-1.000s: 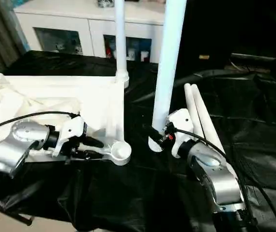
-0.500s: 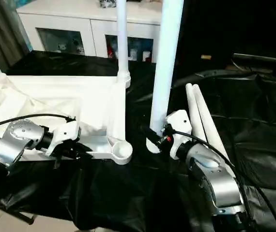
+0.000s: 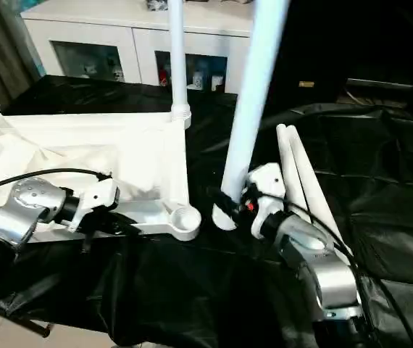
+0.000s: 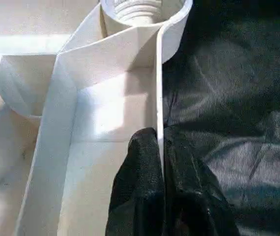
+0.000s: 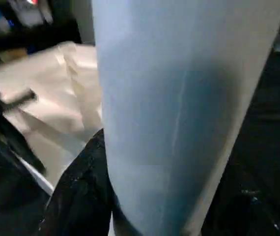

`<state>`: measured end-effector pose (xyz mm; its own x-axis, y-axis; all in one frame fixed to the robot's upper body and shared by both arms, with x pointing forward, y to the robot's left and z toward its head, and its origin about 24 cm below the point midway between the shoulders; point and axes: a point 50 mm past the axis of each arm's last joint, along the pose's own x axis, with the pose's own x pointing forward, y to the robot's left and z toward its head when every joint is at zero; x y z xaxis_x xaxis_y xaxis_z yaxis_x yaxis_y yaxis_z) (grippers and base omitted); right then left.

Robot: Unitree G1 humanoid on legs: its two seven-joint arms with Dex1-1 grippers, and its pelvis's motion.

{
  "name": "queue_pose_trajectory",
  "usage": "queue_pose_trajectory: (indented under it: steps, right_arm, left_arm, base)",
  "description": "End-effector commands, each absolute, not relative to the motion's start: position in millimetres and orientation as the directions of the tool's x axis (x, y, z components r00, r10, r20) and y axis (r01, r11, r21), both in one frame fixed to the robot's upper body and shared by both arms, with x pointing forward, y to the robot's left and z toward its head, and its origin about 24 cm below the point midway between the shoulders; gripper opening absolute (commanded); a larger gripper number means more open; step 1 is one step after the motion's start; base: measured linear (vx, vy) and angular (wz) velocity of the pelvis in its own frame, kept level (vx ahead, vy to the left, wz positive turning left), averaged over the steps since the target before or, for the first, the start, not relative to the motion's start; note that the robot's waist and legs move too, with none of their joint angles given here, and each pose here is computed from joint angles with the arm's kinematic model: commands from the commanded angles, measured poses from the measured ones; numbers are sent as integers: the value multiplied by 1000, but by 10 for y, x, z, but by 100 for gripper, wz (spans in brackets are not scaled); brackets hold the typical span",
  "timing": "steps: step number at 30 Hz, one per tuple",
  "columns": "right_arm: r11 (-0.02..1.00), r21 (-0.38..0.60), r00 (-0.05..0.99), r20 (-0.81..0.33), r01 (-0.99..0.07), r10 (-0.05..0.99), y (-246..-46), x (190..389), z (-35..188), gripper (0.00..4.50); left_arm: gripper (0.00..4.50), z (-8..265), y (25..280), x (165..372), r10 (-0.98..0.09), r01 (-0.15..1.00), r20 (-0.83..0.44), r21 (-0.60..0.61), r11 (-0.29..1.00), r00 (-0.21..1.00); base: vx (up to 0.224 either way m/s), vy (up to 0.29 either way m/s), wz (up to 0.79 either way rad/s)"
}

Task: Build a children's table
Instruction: Insert table leg to table base

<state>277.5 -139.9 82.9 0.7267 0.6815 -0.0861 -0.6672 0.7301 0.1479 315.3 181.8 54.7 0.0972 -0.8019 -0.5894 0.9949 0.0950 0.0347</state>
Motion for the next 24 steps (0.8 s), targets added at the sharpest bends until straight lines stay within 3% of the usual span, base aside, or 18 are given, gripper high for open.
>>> queue_pose_trajectory:
  steps: [1,12,24]
  right_arm:
    - [684,157,686,-50,-713,726,-1312,2805,922,188]
    - [688,131,667,-173,-714,725,-1104,3011,745,188]
    - [653,146,607,-263,-744,750,-1052,3063,592,188]
  left_arm:
    - [0,595,1708,3190,-854,991,-503,61,120,135]
    - [0,435,1436,3196,-876,982,-443,77,173,189]
    - [0,334,1571,3150,-784,991,-607,75,108,131]
  base:
    - [0,0,0]
    - [0,0,0]
    - [0,0,0]
